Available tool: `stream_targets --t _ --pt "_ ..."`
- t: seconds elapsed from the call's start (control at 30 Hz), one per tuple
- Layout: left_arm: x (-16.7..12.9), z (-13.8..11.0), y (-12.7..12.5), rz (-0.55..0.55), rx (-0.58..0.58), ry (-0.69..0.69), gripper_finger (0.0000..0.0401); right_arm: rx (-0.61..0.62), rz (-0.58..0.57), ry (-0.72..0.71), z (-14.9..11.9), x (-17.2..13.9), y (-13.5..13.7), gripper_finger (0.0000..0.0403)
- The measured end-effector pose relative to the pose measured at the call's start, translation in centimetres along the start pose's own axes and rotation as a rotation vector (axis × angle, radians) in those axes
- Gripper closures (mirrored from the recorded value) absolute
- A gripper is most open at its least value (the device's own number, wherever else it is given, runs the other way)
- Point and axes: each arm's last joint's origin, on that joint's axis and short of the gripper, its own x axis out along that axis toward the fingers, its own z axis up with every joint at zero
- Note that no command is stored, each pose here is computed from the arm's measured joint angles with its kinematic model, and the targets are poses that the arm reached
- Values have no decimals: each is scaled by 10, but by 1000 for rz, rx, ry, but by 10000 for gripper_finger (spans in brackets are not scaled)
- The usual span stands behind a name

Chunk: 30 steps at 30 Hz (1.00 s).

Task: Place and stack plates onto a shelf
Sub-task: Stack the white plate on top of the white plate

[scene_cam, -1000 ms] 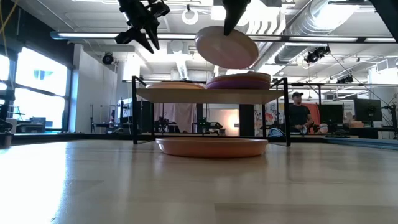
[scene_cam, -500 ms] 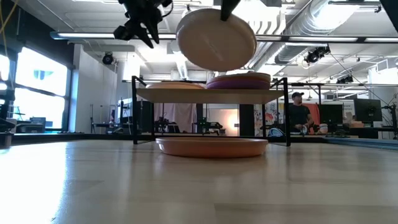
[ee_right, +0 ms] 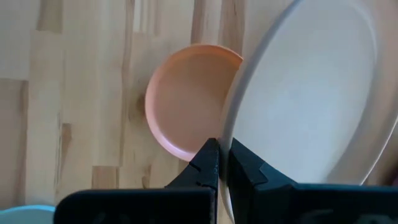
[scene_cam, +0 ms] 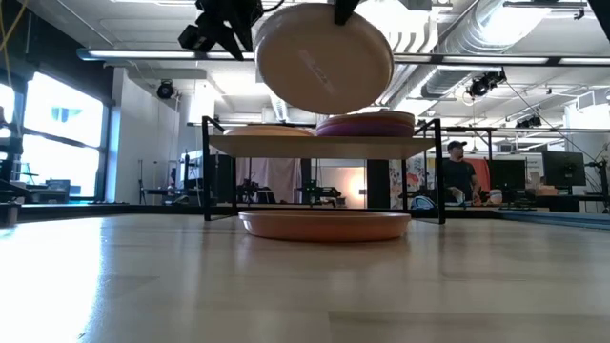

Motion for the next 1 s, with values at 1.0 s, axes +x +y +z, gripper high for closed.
stream_targets --t 1.0 --pt "38 3 -13 46 0 73 316 38 49 -7 1 -1 5 403"
